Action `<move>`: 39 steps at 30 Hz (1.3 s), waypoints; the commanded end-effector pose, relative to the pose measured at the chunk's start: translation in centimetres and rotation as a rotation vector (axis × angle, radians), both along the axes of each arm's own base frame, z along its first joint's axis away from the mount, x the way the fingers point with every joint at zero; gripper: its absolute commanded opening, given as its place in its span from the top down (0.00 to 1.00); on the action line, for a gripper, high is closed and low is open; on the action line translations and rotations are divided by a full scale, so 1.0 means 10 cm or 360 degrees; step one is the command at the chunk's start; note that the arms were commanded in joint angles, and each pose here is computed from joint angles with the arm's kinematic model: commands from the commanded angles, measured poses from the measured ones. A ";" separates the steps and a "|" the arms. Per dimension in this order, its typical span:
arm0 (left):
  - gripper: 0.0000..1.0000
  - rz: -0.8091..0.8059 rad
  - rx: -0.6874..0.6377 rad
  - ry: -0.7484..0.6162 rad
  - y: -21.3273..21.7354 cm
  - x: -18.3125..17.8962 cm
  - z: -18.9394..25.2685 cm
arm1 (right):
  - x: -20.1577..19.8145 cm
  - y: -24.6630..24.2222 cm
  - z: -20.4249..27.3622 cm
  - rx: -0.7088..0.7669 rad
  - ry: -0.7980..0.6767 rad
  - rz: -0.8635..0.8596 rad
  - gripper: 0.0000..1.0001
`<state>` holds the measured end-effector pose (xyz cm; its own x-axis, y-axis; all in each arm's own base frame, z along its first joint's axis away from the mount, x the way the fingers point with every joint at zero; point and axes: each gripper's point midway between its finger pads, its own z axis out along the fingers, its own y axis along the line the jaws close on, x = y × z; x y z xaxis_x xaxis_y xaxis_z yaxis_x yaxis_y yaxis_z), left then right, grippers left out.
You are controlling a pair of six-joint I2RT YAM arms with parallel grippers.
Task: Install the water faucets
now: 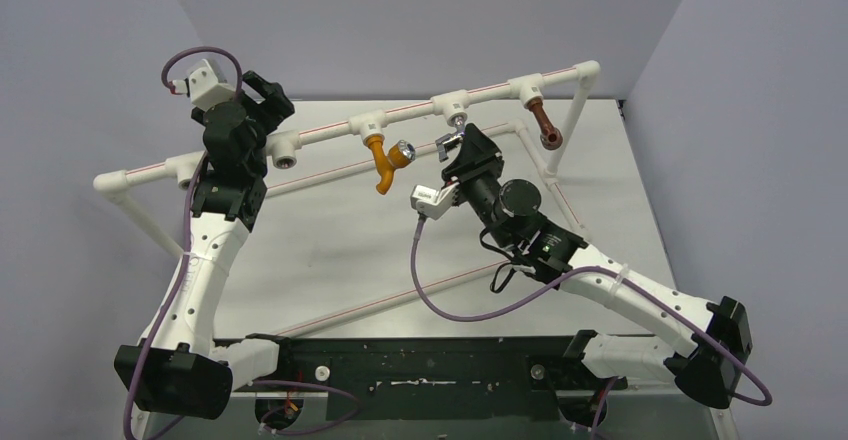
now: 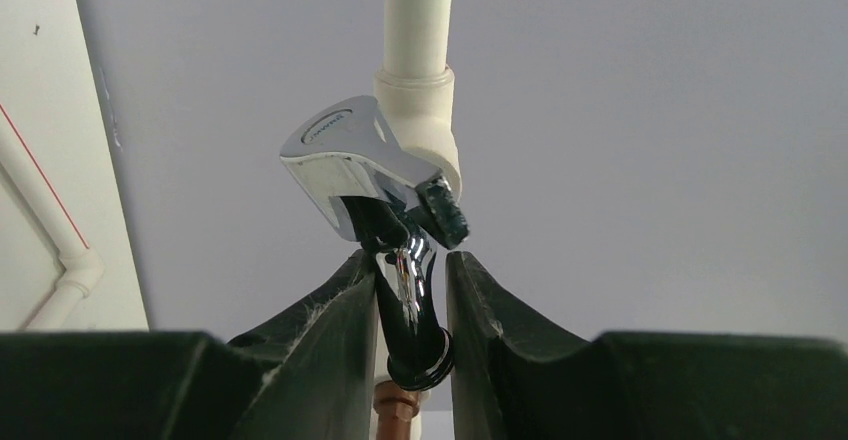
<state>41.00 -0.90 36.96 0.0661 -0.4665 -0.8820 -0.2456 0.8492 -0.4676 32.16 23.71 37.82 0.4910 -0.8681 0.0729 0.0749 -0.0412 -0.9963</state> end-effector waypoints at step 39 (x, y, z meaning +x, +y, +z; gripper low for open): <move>0.24 -0.0061 0.0083 0.0636 -0.05 -0.17 -1.22 | -0.37 -0.19 0.58 0.2358 0.0558 0.0406 0.37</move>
